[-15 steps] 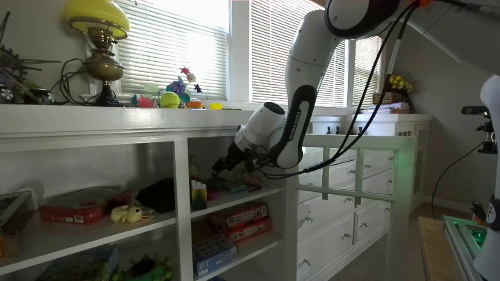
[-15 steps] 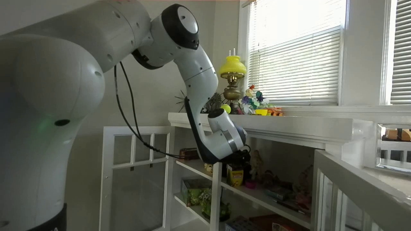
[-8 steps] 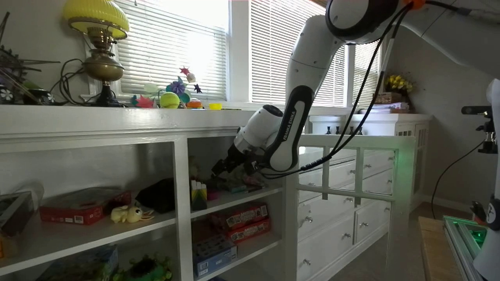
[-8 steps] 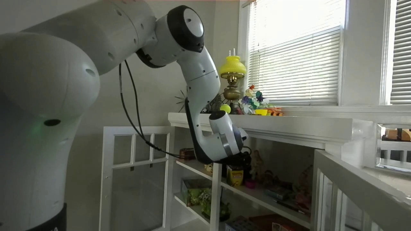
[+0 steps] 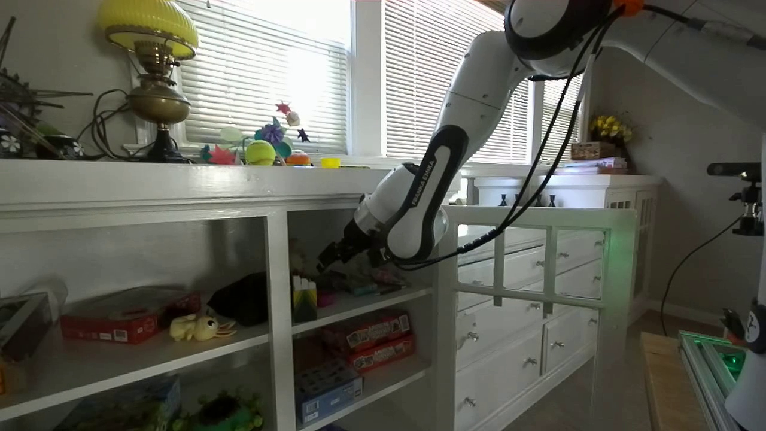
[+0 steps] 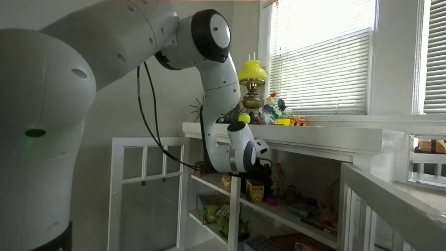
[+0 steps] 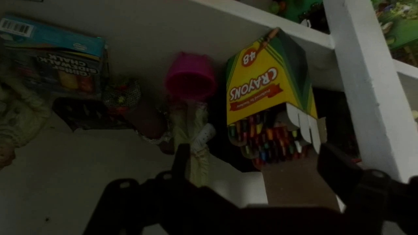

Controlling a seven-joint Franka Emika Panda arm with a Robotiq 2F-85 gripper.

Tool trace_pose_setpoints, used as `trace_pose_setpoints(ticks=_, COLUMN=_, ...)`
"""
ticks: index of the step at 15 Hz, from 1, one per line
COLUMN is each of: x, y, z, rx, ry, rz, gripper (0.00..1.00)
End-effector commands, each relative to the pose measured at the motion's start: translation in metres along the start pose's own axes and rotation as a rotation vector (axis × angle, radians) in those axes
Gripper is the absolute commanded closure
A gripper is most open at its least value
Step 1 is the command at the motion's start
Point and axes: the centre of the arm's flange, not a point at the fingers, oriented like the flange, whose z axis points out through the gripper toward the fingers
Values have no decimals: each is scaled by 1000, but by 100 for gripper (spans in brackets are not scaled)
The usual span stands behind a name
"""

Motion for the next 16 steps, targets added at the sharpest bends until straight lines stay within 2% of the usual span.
trace_pose_setpoints(ticks=1, x=-3, y=-4, z=9, rx=10, ry=1, rz=-7, gripper=0)
trace_pose_setpoints(ticks=5, x=-10, y=-7, z=16, rx=14, ry=-3, rz=-9, gripper=0)
trace_pose_setpoints(ticks=6, x=-12, y=-7, z=18, rx=11, ry=0, rz=-7, gripper=6)
trace_pose_setpoints(ticks=7, x=-12, y=-6, z=18, rx=7, ry=4, rz=-4, gripper=28)
trace_pose_setpoints(ticks=9, x=-11, y=-4, z=18, rx=3, ry=5, rz=3, gripper=32)
trace_pose_setpoints(ticks=13, x=-8, y=0, z=19, rx=-2, ry=7, rz=14, gripper=60)
trace_pose_setpoints(ticks=16, x=-4, y=4, z=23, rx=-4, ry=10, rz=16, gripper=66)
